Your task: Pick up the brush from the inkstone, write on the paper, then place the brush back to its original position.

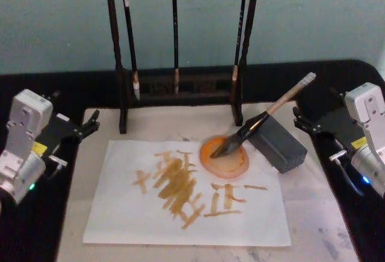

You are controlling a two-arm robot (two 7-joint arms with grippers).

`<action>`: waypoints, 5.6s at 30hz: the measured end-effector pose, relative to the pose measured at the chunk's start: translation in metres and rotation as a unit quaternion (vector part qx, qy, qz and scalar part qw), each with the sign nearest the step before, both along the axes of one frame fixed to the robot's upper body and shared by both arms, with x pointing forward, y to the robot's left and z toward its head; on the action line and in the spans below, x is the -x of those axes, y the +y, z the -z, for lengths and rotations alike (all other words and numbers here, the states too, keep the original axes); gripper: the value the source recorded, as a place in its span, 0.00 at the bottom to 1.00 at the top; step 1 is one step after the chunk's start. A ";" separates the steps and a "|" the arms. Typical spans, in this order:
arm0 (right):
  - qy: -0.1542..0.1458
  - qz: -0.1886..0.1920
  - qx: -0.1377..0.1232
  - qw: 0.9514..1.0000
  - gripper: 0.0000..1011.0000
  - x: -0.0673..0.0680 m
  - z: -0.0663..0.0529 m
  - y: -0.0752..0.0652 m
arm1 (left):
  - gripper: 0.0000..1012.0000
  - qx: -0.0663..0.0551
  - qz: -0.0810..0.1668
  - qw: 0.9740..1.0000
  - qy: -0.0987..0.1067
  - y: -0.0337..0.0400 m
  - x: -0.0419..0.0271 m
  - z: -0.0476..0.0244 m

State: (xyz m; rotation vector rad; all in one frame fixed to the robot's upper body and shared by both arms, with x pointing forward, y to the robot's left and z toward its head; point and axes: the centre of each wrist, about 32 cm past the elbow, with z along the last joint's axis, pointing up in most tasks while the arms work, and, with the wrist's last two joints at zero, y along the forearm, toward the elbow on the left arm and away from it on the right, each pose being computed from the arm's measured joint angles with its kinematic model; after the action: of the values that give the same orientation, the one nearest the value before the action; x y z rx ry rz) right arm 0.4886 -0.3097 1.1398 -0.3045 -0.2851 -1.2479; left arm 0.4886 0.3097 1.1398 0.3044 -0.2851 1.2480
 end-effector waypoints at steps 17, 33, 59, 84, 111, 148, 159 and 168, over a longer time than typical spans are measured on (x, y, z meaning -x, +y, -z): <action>0.000 0.000 0.000 1.000 0.99 0.000 0.000 0.000 | 1.00 0.000 0.000 1.000 0.000 0.0000 0.0000 0.0000; 0.000 0.000 0.000 1.000 0.99 0.000 0.000 0.000 | 1.00 0.000 0.000 1.000 0.000 0.0000 0.0000 0.0000; 0.000 0.000 0.000 1.000 0.99 0.000 0.000 0.000 | 1.00 0.000 0.000 1.000 0.000 0.0000 0.0000 0.0000; 0.003 -0.003 -0.016 1.000 0.99 0.006 -0.004 0.000 | 1.00 0.000 0.000 1.000 0.000 0.0000 0.0000 0.0000; 0.159 -0.003 -0.349 0.924 0.99 0.022 -0.015 0.009 | 1.00 0.000 0.000 1.000 0.000 0.0000 0.0000 0.0000; 0.186 -0.018 -0.476 0.859 0.99 -0.047 0.001 0.018 | 1.00 0.000 0.000 1.000 0.000 0.0000 0.0000 0.0000; 0.185 -0.027 -0.476 0.859 0.99 -0.049 0.003 0.017 | 1.00 0.000 0.000 1.000 0.000 0.0000 0.0000 0.0000; 0.185 -0.026 -0.476 0.859 0.97 -0.049 0.002 0.017 | 1.00 0.000 0.000 1.000 0.000 0.0000 0.0000 0.0000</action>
State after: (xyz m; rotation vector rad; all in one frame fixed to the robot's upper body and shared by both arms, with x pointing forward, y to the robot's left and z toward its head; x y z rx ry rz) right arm 0.5375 -0.2922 1.1374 0.3266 0.6573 -1.1101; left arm 0.4886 0.3097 1.1398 0.3045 -0.2850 1.2479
